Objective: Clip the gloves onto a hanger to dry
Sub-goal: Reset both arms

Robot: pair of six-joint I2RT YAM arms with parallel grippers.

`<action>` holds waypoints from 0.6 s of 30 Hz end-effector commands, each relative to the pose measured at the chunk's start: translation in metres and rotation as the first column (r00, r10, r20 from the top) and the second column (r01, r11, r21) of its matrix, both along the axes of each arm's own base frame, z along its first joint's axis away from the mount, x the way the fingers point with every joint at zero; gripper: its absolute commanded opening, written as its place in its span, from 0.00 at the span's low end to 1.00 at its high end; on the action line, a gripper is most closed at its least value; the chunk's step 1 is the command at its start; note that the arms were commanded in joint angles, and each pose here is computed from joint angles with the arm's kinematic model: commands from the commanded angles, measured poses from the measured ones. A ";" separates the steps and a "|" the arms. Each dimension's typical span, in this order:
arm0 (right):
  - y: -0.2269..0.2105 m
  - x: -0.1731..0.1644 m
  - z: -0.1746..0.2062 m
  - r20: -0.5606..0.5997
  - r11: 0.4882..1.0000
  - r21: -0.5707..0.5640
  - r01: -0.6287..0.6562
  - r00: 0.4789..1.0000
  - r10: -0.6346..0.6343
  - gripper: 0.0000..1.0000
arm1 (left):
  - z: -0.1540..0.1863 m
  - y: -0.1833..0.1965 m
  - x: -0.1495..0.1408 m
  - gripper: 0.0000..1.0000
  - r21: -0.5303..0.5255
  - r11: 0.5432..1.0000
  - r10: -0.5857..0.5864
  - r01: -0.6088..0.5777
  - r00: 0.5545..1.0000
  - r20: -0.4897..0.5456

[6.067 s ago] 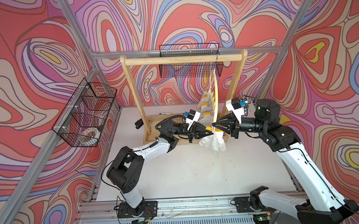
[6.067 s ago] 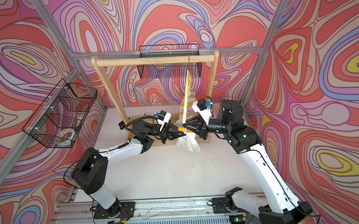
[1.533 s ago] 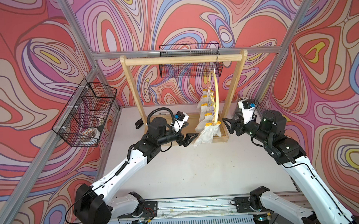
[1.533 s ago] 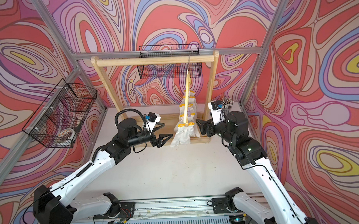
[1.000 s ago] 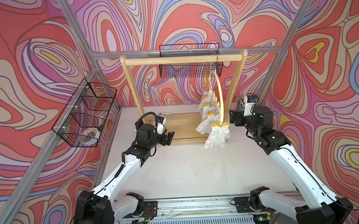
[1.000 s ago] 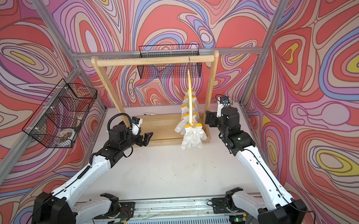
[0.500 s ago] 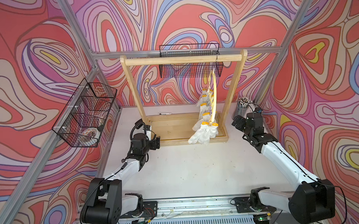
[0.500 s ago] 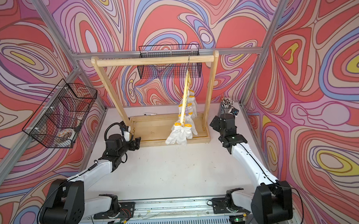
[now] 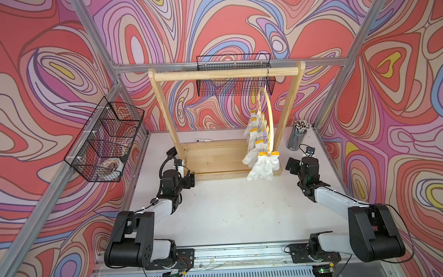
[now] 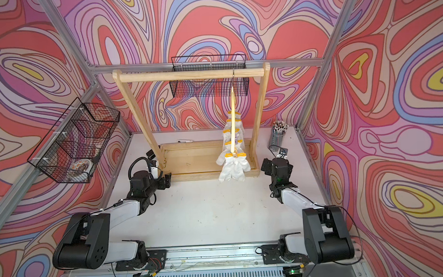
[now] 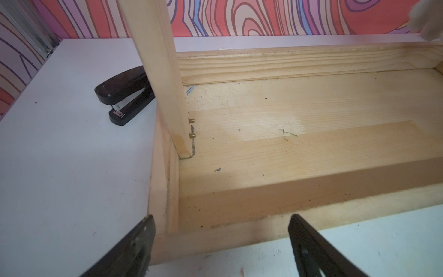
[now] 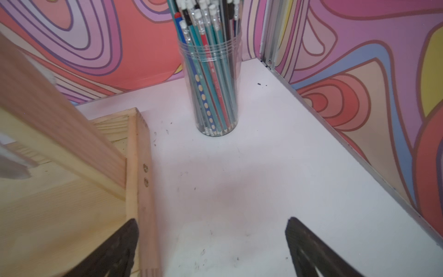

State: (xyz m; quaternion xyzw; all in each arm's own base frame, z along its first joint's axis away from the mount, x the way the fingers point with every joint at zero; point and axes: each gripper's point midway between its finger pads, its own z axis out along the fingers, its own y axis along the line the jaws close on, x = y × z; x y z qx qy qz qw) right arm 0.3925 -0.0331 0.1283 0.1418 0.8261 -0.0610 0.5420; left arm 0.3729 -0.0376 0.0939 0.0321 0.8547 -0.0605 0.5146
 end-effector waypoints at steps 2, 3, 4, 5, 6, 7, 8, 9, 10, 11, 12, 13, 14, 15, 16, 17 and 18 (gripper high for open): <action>-0.013 0.013 0.005 0.097 0.997 -0.073 0.024 0.995 -0.017 0.97 | 0.012 0.001 0.008 0.91 -0.023 1.000 0.004 -0.003 0.999 0.043; -0.013 0.014 0.003 0.103 0.997 -0.075 0.022 0.995 -0.014 0.97 | 0.013 0.002 0.008 0.91 -0.023 1.000 0.006 -0.005 0.999 0.047; -0.013 0.015 0.002 0.109 0.997 -0.080 0.019 0.994 -0.010 0.98 | 0.013 0.002 0.007 0.91 -0.023 1.000 0.010 -0.009 0.999 0.050; -0.013 0.015 0.001 0.118 0.996 -0.087 0.015 0.993 -0.004 0.98 | 0.014 0.003 0.007 0.92 -0.023 1.000 0.012 -0.011 0.998 0.054; -0.013 0.016 0.001 0.132 0.996 -0.088 0.016 0.991 -0.004 0.98 | 0.013 0.003 0.007 0.93 -0.022 1.000 0.014 -0.013 0.999 0.053; -0.013 0.017 -0.002 0.127 0.997 -0.082 0.013 0.992 -0.002 0.98 | 0.014 0.003 0.007 0.94 -0.024 1.000 0.013 -0.012 0.998 0.055; -0.012 0.019 -0.005 0.125 0.996 -0.084 0.007 0.992 0.004 0.98 | 0.014 0.003 0.007 0.95 -0.024 1.000 0.015 -0.014 0.998 0.056; -0.012 0.020 -0.008 0.127 0.997 -0.081 0.007 0.992 0.004 0.98 | 0.015 0.003 0.006 0.95 -0.022 1.000 0.015 -0.014 0.998 0.061; -0.010 0.021 -0.011 0.130 0.997 -0.077 -0.003 0.991 0.013 0.98 | 0.014 0.003 0.005 0.97 -0.014 1.000 0.011 -0.010 0.998 0.060; -0.009 0.023 -0.013 0.135 0.997 -0.075 -0.013 0.991 0.023 0.98 | 0.013 0.005 0.004 0.98 0.002 1.000 0.014 -0.015 0.998 0.054; -0.007 0.024 -0.015 0.136 0.997 -0.073 -0.019 0.990 0.029 0.98 | 0.014 0.008 0.004 0.98 0.026 0.999 0.021 -0.022 0.998 0.058; -0.007 0.025 -0.017 0.140 0.997 -0.072 -0.022 0.990 0.032 0.98 | 0.015 0.012 0.003 0.98 0.050 0.998 0.034 -0.038 0.997 0.074; -0.006 0.026 -0.020 0.141 0.997 -0.071 -0.027 0.989 0.037 0.98 | 0.019 0.016 0.002 0.99 0.074 0.996 0.045 -0.054 0.993 0.109; -0.006 0.026 -0.021 0.136 0.997 -0.070 -0.029 0.990 0.038 0.98 | 0.022 0.019 0.002 0.99 0.089 0.994 0.053 -0.066 0.988 0.143; -0.006 0.026 -0.021 0.130 0.997 -0.066 -0.029 0.991 0.038 0.98 | 0.023 0.022 0.001 0.99 0.097 0.992 0.062 -0.079 0.984 0.168; -0.006 0.027 -0.021 0.136 0.997 -0.070 -0.030 0.990 0.039 0.98 | 0.022 0.022 0.001 0.99 0.102 0.992 0.054 -0.073 0.983 0.175; -0.006 0.027 -0.021 0.130 0.997 -0.064 -0.030 0.991 0.038 0.98 | 0.021 0.025 0.002 0.99 0.088 0.993 0.061 -0.079 0.980 0.191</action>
